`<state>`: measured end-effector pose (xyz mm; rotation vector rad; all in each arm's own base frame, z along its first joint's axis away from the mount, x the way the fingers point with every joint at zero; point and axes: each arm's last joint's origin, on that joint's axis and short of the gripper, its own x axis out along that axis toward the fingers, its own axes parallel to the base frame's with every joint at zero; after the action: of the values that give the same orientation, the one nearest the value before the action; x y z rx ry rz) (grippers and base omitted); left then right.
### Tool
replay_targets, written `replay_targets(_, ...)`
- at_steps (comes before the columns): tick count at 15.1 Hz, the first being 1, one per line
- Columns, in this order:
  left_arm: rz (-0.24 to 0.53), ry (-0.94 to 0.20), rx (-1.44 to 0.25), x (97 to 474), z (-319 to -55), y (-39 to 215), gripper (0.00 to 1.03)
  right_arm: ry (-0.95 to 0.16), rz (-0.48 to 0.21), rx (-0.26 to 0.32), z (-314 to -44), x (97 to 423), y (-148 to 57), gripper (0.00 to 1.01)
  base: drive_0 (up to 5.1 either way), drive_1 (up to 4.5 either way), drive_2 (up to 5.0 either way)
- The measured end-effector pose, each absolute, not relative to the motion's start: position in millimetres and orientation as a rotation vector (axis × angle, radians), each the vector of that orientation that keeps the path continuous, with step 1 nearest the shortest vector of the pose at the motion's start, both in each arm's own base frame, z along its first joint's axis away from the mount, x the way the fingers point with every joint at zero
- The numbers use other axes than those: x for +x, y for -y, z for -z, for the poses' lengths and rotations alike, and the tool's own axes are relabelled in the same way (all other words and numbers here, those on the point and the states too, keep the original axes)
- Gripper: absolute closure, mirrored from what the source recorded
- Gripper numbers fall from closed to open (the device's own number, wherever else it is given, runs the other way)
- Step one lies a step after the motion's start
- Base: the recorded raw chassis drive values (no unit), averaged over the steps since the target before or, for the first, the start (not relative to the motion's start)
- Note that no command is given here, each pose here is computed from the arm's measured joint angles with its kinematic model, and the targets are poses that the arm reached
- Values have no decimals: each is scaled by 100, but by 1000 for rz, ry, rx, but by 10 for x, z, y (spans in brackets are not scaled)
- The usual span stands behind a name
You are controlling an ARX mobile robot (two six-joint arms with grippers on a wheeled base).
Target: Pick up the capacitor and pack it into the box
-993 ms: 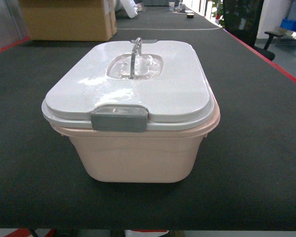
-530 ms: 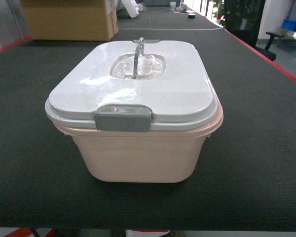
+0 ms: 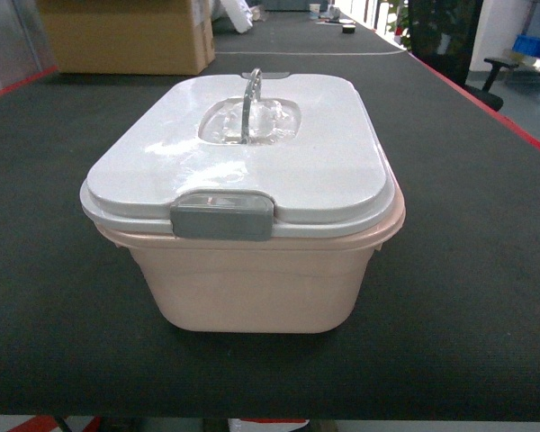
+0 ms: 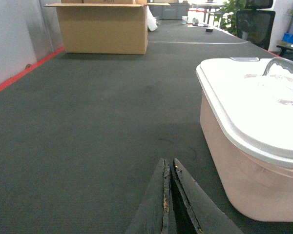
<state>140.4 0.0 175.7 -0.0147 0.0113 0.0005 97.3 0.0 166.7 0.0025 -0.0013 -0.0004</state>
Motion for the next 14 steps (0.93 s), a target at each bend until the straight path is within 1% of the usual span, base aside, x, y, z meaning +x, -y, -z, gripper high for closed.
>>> replay_targets(2,0,17,-15,1338,-1695,0,101,1,0,2,-1667,973,0,3,0,0,0)
replay_targets(3,0,-4,-15,1317,-1676,0,101,1,0,2,-1667,973,0,3,0,0,0)
replay_targets(7,0,14,-14,1212,-1708,0,101,1,0,2,-1666,973,0,3,0,0,0)
replay_targets(14,0,13,-14,1100,-1706,0,101,1,0,2,-1666,973,0,3,0,0,0)
